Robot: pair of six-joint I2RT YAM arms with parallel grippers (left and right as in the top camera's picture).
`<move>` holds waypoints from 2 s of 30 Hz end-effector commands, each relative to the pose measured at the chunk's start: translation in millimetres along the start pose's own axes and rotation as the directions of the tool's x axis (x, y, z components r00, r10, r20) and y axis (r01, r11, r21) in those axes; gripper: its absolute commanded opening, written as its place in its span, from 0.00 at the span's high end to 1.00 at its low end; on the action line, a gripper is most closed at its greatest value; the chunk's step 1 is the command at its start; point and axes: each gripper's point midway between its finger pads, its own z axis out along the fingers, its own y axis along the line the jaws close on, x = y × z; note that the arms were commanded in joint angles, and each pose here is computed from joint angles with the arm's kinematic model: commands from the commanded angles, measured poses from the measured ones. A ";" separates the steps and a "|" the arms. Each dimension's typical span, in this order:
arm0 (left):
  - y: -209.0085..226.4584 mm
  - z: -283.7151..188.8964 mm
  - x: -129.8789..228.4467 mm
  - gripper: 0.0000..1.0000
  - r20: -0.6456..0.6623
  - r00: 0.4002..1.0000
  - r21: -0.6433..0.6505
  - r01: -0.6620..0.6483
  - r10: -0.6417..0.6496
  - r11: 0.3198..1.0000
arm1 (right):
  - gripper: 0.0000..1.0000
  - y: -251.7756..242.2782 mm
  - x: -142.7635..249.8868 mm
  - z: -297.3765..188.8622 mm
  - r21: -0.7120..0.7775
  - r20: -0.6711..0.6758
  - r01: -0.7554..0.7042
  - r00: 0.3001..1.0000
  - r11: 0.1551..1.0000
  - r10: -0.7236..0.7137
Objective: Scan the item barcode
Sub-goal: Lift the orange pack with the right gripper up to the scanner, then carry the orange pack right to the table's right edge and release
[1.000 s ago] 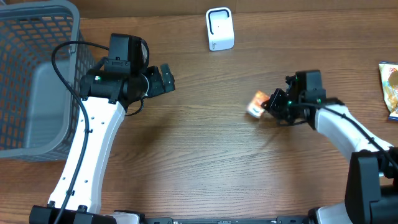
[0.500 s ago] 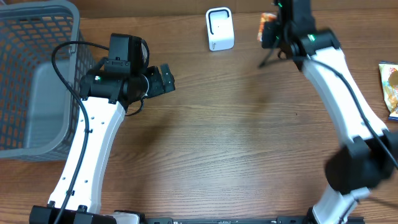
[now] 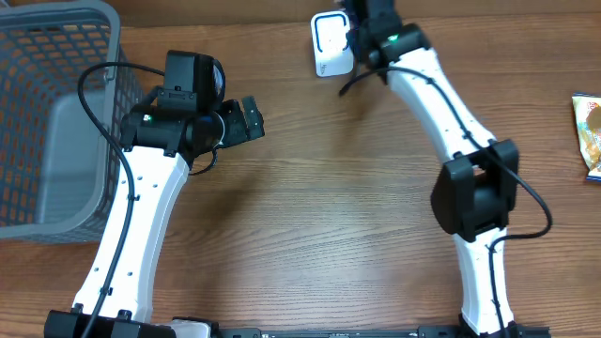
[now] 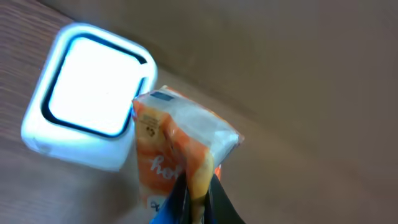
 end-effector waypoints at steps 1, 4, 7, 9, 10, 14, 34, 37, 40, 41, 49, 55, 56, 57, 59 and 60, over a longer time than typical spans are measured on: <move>0.5 0.9 -1.0 0.00 0.002 1.000 -0.008 -0.017 0.017 1.000 | 0.96 7.8 -37.6 -9.6 0.127 0.072 0.246 0.964 0.961 -0.257; 0.5 0.9 -1.1 0.00 0.003 1.000 -0.008 -0.017 0.017 1.000 | 0.96 23.3 -49.9 -7.5 0.146 0.110 0.312 0.938 0.939 -0.328; 0.5 0.9 -1.1 0.00 0.003 1.000 -0.008 -0.017 0.017 1.000 | 0.96 39.9 -46.6 4.4 0.138 0.109 0.381 0.911 0.914 -0.397; 0.5 0.9 -1.1 0.00 0.003 1.000 -0.007 -0.017 0.017 1.000 | 0.96 45.7 -42.0 14.8 0.142 0.100 0.402 0.903 0.905 -0.417; 0.5 0.9 -1.1 0.00 0.003 1.000 -0.007 -0.017 0.017 1.000 | 0.96 48.0 -39.6 18.6 0.139 0.097 0.404 0.903 0.904 -0.418; 0.5 0.9 -1.1 0.00 0.003 1.000 -0.007 -0.017 0.017 1.000 | 0.96 55.4 -29.2 31.2 0.129 0.075 0.416 0.901 0.900 -0.427; 0.5 0.9 -1.1 0.00 0.003 1.000 -0.007 -0.017 0.017 1.000 | 0.96 -144.7 -13.1 -27.1 0.438 0.130 -0.248 0.969 0.864 0.212; 0.5 0.9 -1.1 0.00 0.003 1.000 -0.008 -0.017 0.017 1.000 | 0.96 -217.2 59.8 -33.2 0.478 0.084 -0.471 0.864 0.741 0.496; 0.5 0.9 -1.1 0.00 0.003 1.000 -0.007 -0.017 0.017 1.000 | 0.96 -260.0 142.1 -30.4 0.487 -0.002 -0.617 0.707 0.618 0.708; 0.5 0.9 -1.1 0.00 0.003 1.000 -0.007 -0.017 0.017 1.000 | 0.96 -268.9 165.6 -30.1 0.486 -0.027 -0.657 0.648 0.576 0.761; 0.5 0.9 -1.0 0.00 0.002 1.000 -0.008 -0.017 0.017 1.000 | 0.96 -319.6 326.9 -58.3 0.456 -0.179 -0.863 0.152 0.219 0.972; 0.5 0.9 -1.1 0.00 0.003 1.000 -0.007 -0.017 0.017 1.000 | 0.96 -354.0 395.4 -90.7 0.547 -0.124 -0.832 0.024 0.088 0.992; 0.5 0.9 -1.0 0.00 0.002 1.000 -0.008 -0.017 0.017 1.000 | 0.96 -356.9 400.0 -93.4 0.552 -0.116 -0.830 0.016 0.078 0.993; 0.5 0.9 -1.1 0.00 0.003 1.000 -0.008 -0.017 0.017 1.000 | 0.96 -359.4 404.6 -96.0 0.557 -0.110 -0.828 0.009 0.069 0.994; 0.5 0.9 -1.1 0.00 0.003 1.000 -0.008 -0.017 0.017 1.000 | 0.96 -361.0 411.4 -100.2 0.569 -0.107 -0.820 -0.004 0.058 0.994; 0.5 0.9 -1.1 0.00 0.003 1.000 -0.007 -0.017 0.017 1.000 | 0.96 -361.7 413.8 -101.3 0.572 -0.106 -0.819 -0.008 0.054 0.994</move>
